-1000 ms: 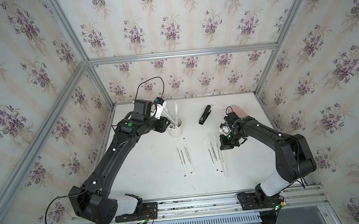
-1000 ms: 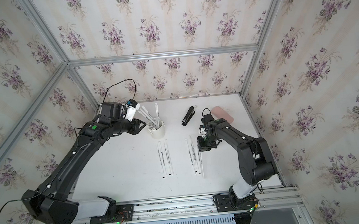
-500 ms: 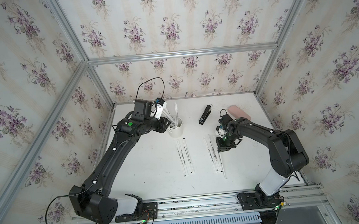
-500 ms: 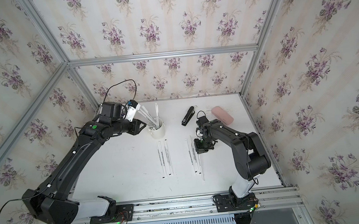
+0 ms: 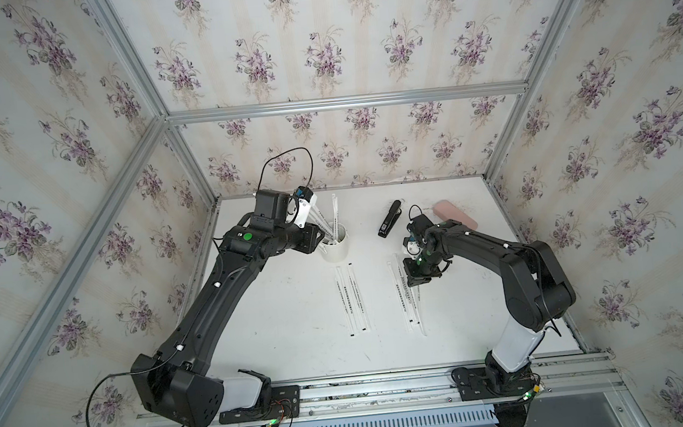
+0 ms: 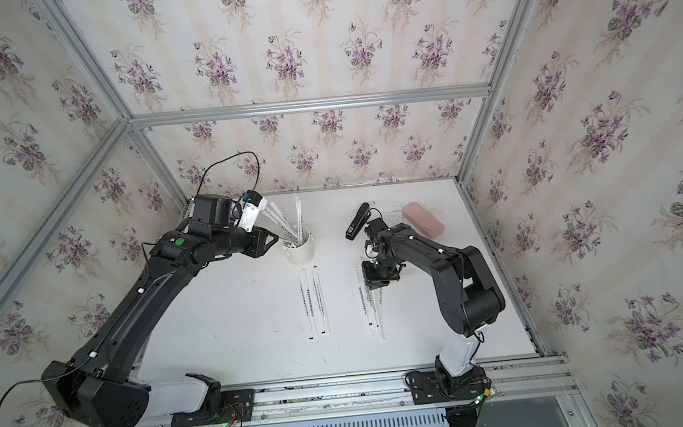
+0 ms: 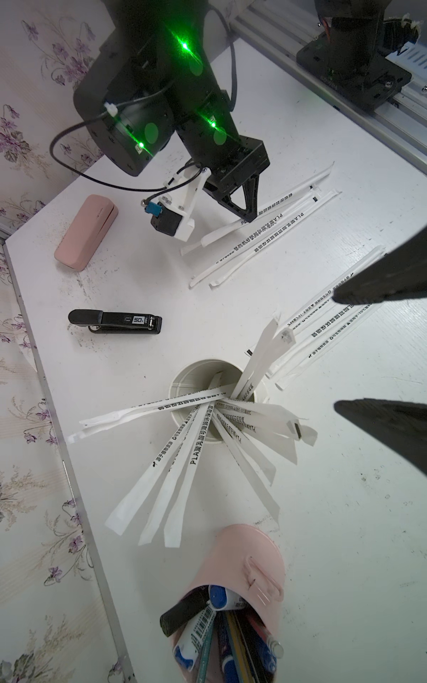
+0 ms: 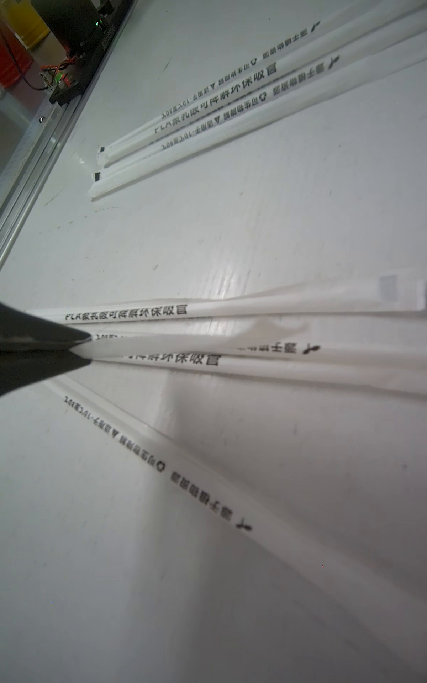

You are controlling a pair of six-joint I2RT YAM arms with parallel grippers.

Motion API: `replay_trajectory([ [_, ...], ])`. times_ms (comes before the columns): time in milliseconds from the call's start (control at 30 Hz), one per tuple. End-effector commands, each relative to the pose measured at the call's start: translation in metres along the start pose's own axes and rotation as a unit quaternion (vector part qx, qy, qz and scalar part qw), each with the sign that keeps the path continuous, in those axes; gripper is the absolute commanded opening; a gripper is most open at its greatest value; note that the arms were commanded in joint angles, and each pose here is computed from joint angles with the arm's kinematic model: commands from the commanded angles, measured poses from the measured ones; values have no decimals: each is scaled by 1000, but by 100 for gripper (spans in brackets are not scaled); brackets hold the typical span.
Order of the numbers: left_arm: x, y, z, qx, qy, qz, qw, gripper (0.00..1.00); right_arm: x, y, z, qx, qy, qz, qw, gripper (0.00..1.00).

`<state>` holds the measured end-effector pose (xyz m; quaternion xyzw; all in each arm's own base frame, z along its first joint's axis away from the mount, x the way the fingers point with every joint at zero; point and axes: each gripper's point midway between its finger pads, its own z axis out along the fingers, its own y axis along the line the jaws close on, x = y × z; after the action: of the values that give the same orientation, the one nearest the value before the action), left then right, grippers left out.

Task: Take the straws out of the storage container
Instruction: Place the straw at the center of the board.

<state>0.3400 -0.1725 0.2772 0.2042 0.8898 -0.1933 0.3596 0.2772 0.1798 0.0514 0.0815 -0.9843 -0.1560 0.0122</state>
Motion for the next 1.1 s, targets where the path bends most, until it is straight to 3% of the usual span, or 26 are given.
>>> replay_trajectory([
  [0, -3, -2, -2, 4, -5, 2, 1000, 43, 1, 2, -2, -2, 7, 8, 1000, 0],
  [200, -4, -2, -2, 4, -5, 1, 1000, 43, 16, 12, -5, -34, 32, 11, 999, 0],
  [367, -4, -2, -2, 5, -5, 1, 1000, 43, 6, 23, -19, -54, 13, 7, 998, 0],
  [867, -2, -7, -2, 17, -5, 2, 1000, 43, -36, 0, -2, -25, -10, 29, 999, 0],
  [1067, -3, -7, -3, 17, -6, 1, 1000, 43, -36, -8, 1, -6, -7, 30, 999, 8],
])
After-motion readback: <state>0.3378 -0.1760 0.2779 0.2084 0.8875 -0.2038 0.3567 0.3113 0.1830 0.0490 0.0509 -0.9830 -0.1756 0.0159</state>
